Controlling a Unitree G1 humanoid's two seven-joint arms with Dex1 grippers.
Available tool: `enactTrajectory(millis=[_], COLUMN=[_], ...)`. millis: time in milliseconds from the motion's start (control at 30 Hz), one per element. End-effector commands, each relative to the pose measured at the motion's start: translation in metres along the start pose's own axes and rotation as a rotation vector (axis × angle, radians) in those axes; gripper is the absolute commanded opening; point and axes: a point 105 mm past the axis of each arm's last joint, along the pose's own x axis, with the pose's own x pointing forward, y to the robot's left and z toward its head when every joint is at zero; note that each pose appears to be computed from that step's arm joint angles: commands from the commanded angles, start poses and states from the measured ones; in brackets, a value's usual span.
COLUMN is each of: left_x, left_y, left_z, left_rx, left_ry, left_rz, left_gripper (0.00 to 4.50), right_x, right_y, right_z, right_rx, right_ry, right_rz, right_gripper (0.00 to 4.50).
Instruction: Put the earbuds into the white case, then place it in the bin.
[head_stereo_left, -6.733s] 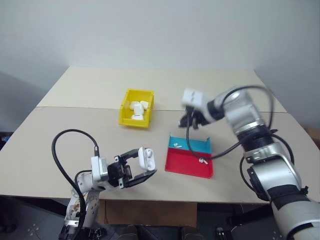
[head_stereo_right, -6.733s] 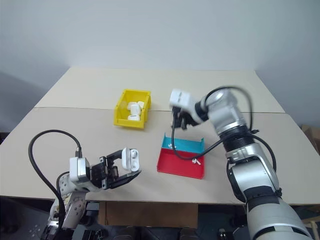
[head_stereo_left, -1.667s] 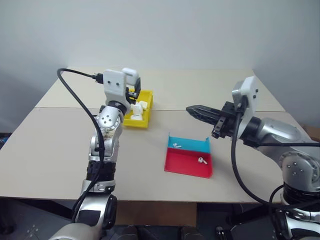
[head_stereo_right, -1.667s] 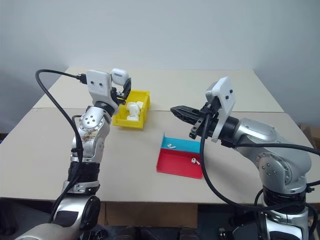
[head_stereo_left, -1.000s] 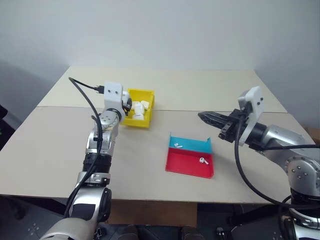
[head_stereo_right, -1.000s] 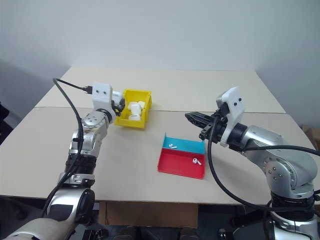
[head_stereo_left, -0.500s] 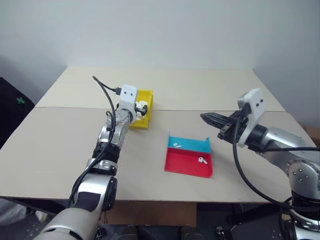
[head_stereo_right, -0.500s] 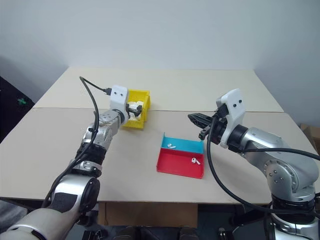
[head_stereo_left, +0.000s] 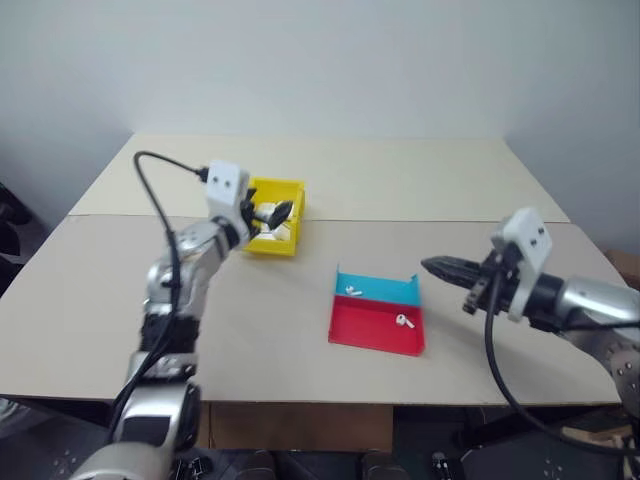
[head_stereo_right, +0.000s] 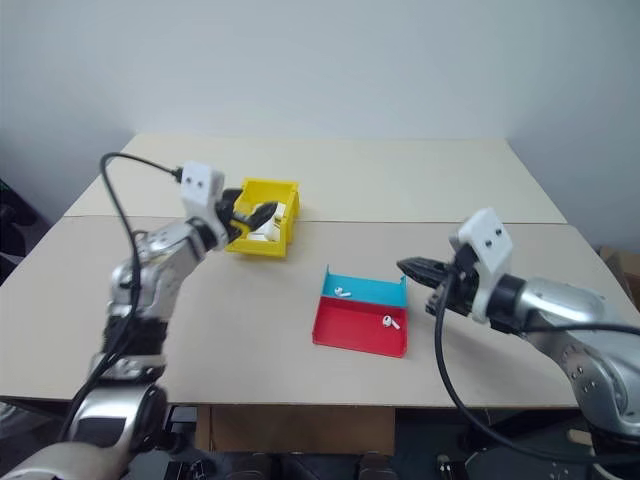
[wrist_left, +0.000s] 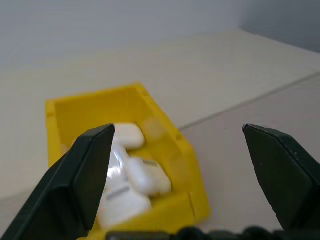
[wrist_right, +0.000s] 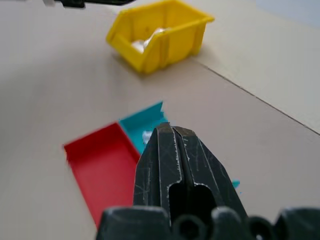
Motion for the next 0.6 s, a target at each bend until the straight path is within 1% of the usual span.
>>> enactTrajectory(millis=[33, 133, 233, 367, 467, 600], left_x=[-0.037, -0.063, -0.09, -0.121, -0.129, -0.131], left_y=[-0.02, -0.021, -0.014, -0.009, -0.011, -0.018], left_z=[0.014, 0.018, 0.023, 0.024, 0.026, 0.024], left_rx=[0.123, 0.162, 0.212, 0.24, 0.24, 0.254], left_ry=[-0.029, -0.026, 0.001, 0.049, 0.068, 0.078], left_rz=[-0.174, -0.22, -0.231, -0.265, -0.263, -0.265], left_gripper=[4.46, 4.46, 4.46, 4.46, 4.46, 4.46], right_x=[-0.026, -0.046, -0.067, -0.081, -0.083, -0.081], right_y=[-0.006, -0.014, -0.025, -0.04, -0.045, -0.049], right_z=[0.0, -0.008, -0.01, -0.016, -0.016, -0.007], right_rx=[-0.214, -0.285, -0.326, -0.341, -0.333, -0.333], right_ry=[0.062, 0.104, 0.137, 0.189, 0.202, 0.176], right_rz=[0.039, 0.071, 0.091, 0.089, 0.115, 0.139], right_gripper=[0.0, 0.0, 0.0, 0.0, 0.0, 0.0])
